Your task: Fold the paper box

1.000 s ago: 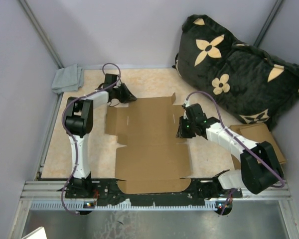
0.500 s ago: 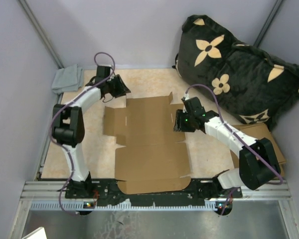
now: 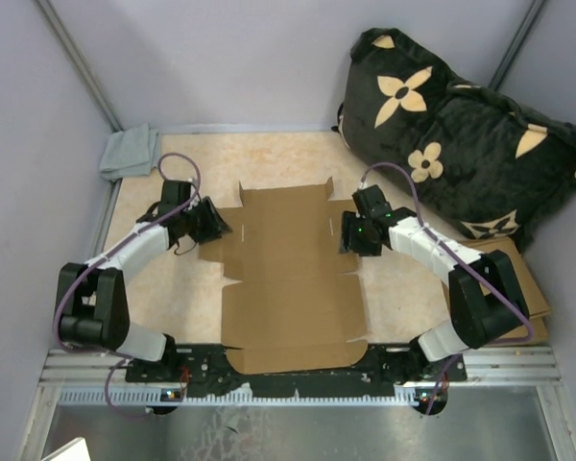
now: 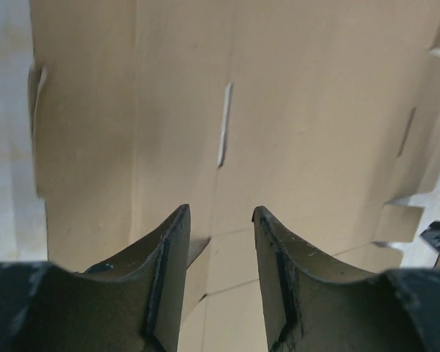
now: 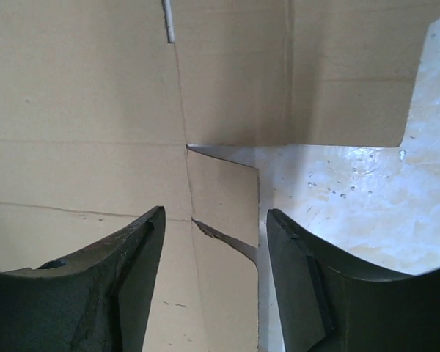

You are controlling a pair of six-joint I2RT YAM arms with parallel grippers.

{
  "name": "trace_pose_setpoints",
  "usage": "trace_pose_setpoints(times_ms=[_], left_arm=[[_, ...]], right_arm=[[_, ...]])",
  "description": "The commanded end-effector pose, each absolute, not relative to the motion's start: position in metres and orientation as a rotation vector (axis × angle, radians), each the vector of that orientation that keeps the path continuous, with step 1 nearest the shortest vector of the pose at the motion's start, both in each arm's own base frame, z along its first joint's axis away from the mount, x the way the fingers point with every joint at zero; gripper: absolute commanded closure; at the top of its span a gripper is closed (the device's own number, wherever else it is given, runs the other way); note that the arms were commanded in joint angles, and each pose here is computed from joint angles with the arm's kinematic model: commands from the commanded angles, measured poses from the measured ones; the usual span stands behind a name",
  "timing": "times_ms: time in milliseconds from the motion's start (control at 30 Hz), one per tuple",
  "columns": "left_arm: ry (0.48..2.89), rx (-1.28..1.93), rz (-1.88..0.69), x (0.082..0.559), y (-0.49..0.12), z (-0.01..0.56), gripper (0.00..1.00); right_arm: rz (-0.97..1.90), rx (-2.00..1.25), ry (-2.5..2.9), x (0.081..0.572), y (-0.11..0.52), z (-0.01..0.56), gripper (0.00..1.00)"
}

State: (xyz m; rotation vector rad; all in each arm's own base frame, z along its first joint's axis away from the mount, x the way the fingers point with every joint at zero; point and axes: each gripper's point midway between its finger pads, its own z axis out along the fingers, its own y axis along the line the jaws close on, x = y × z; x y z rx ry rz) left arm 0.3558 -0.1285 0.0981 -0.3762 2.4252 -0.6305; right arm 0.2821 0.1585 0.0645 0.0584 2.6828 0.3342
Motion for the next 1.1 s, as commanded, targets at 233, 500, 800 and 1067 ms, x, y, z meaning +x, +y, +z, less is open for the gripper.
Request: trace_pose_setpoints(times_ms=[233,500,800,1067], left_arm=[[2.469,-0.405,-0.692,0.313,-0.129,0.075,0.53],[2.495,-0.402,-0.741,0.302,-0.135,0.062,0.55],[2.496,-0.376,-0.812,0.297,-0.143,0.068,0.55],[2.472,-0.364,-0.871,0.293,-0.151,0.080,0.56]], right_arm=[[0.372,0.071,2.698,0.281,0.156,0.047,0.42],[0.528,-0.003,2.654,0.279,0.175,0.058,0.46],[0.589,-0.078,2.629,0.279,0.194,0.073,0.48],[0.648,-0.123,2.593,0.280,0.212,0.089,0.48]])
